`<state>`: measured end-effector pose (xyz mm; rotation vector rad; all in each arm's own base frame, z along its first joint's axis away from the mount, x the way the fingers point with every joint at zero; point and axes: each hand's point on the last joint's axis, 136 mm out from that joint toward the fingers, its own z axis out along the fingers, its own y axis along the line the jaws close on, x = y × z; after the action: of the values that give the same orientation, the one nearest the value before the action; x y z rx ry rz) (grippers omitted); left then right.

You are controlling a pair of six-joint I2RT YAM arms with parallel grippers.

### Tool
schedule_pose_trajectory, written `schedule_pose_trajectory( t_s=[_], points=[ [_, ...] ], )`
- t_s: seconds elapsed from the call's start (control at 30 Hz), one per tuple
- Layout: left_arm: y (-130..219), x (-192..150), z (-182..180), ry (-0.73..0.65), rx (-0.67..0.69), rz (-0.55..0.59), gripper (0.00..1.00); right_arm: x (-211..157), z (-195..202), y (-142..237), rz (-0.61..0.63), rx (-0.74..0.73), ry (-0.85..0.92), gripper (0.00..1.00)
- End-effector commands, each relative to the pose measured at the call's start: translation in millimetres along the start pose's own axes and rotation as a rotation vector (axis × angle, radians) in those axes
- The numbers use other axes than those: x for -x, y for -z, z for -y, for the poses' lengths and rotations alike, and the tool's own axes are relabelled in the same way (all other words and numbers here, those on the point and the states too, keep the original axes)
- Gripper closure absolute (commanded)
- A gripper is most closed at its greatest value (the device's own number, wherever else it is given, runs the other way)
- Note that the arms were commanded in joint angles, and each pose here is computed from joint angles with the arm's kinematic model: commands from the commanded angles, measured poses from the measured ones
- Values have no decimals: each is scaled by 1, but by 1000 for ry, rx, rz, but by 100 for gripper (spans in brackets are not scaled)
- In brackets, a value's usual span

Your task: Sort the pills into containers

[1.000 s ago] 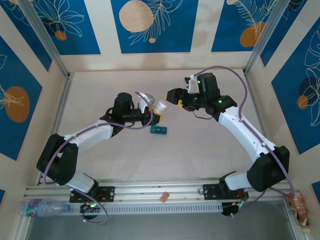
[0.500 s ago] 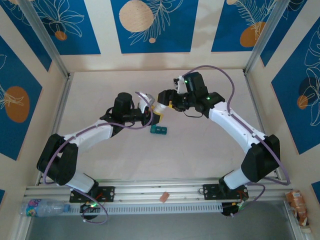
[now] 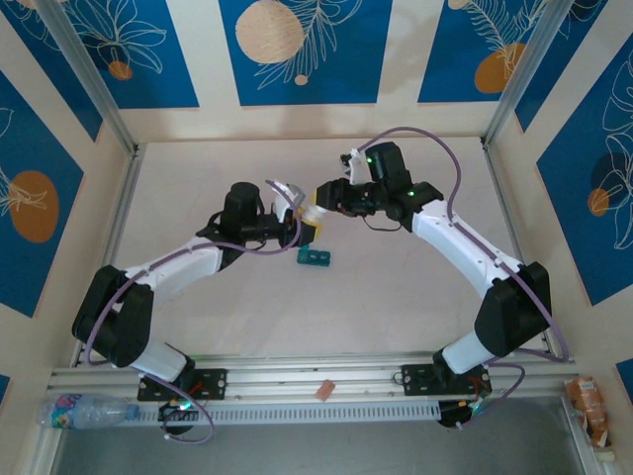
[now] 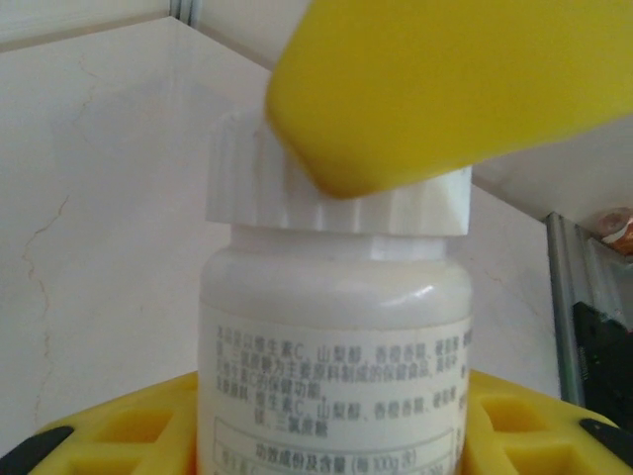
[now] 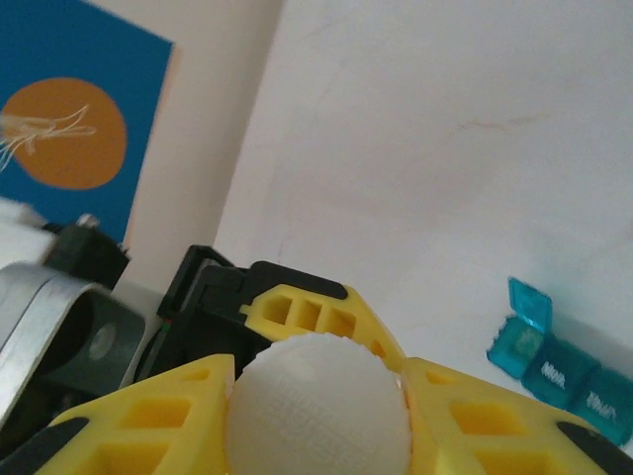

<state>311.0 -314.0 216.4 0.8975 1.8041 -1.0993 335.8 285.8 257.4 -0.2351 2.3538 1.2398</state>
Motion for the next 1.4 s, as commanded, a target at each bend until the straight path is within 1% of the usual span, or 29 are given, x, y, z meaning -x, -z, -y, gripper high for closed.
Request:
schedule_pose_trajectory(
  t_s=[0.0,0.1,0.17,0.37,0.53,0.73,0.87,1.0,1.13,1.37],
  points=[
    [12,41,30,-51,-120,106,100,-8,-21,12,-3,147,275,61],
    [14,47,37,-27,-164,128,100,-13,-21,17,-18,160,341,61],
    [14,48,39,-21,-171,138,100,-13,-20,19,-22,156,344,61],
    [11,41,30,-18,-133,120,100,-9,-21,20,-13,139,292,59],
    [9,35,26,-21,-116,99,100,-11,-24,18,-16,135,293,58],
    [8,30,24,-24,-109,80,100,-6,-24,23,6,93,341,61],
    [7,26,24,-20,-114,71,100,3,-23,35,37,75,386,62],
    [7,25,26,-20,-132,69,100,12,-26,51,83,101,427,62],
    [7,25,27,-18,-137,70,100,14,-26,57,91,107,420,63],
    [6,28,26,-17,-137,77,100,4,-25,49,75,122,382,63]
  ],
)
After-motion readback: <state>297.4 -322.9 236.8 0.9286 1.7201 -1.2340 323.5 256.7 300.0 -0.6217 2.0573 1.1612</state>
